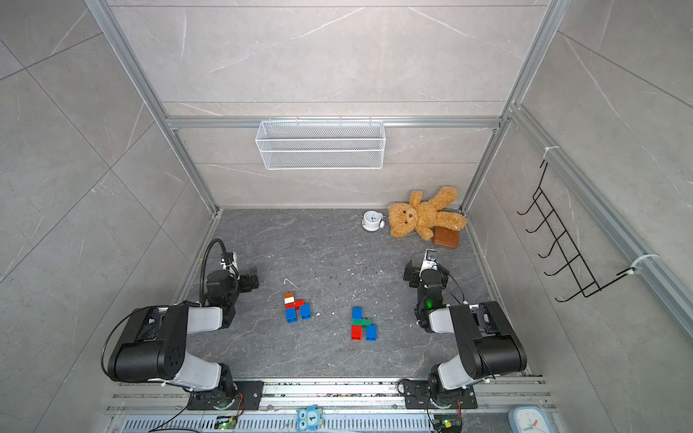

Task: Assemble the letter h with lego
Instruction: Reset both arms

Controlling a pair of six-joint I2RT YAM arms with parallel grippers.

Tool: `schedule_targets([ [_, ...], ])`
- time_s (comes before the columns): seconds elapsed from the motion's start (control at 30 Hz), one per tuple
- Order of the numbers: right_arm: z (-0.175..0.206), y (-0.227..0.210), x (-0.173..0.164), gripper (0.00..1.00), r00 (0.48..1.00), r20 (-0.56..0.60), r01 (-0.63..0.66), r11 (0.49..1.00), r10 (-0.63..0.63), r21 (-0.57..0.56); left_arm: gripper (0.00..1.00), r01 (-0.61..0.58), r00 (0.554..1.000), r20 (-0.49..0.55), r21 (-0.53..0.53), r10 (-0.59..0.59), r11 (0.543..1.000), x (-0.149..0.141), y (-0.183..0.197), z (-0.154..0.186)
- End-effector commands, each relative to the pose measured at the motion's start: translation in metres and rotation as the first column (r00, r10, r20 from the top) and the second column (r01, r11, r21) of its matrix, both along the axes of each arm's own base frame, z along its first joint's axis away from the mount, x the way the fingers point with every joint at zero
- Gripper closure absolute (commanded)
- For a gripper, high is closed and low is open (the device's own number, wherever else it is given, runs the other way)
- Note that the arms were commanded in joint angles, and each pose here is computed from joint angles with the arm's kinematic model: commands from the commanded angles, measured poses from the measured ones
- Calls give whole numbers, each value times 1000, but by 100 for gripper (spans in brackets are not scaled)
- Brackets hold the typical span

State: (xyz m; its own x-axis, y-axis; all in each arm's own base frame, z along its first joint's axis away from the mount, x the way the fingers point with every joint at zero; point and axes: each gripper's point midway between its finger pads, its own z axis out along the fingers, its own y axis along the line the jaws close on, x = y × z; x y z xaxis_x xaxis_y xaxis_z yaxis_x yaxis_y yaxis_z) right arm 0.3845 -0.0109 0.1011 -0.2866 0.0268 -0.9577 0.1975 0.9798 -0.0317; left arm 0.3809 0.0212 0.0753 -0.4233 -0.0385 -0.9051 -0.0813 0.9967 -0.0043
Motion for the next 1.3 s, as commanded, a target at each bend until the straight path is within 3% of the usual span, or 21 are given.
schedule_targets([
  [0.0, 0, 2, -1, 0, 1000, 7, -8, 1000, 8, 0, 0, 24, 999, 45, 13, -25, 1000, 5, -2, 10],
  [0.1, -1, 2, -1, 0, 1000, 6, -9, 1000, 9, 0, 0, 257, 963, 94, -32, -253, 966, -3, -32, 15],
  [0.13, 0, 2, -1, 0, 1000, 7, -9, 1000, 9, 0, 0, 258, 962, 103, -31, -254, 966, -4, -31, 15],
  [0.17, -1, 2, -1, 0, 1000, 6, -8, 1000, 8, 0, 0, 245, 966, 89, -35, -241, 969, -3, -29, 14],
  [0.23, -1, 2, -1, 0, 1000, 6, -9, 1000, 9, 0, 0, 45, 998, 42, -39, -44, 998, 5, 4, 10],
  [0.27, 0, 2, -1, 0, 1000, 7, -9, 1000, 9, 0, 0, 18, 999, 45, -39, -17, 999, 4, 8, 10],
  [1.27, -4, 2, 1, 0, 999, -15, -34, 999, 34, 35, 0, 20, 999, 46, -33, -18, 999, 4, 7, 10],
])
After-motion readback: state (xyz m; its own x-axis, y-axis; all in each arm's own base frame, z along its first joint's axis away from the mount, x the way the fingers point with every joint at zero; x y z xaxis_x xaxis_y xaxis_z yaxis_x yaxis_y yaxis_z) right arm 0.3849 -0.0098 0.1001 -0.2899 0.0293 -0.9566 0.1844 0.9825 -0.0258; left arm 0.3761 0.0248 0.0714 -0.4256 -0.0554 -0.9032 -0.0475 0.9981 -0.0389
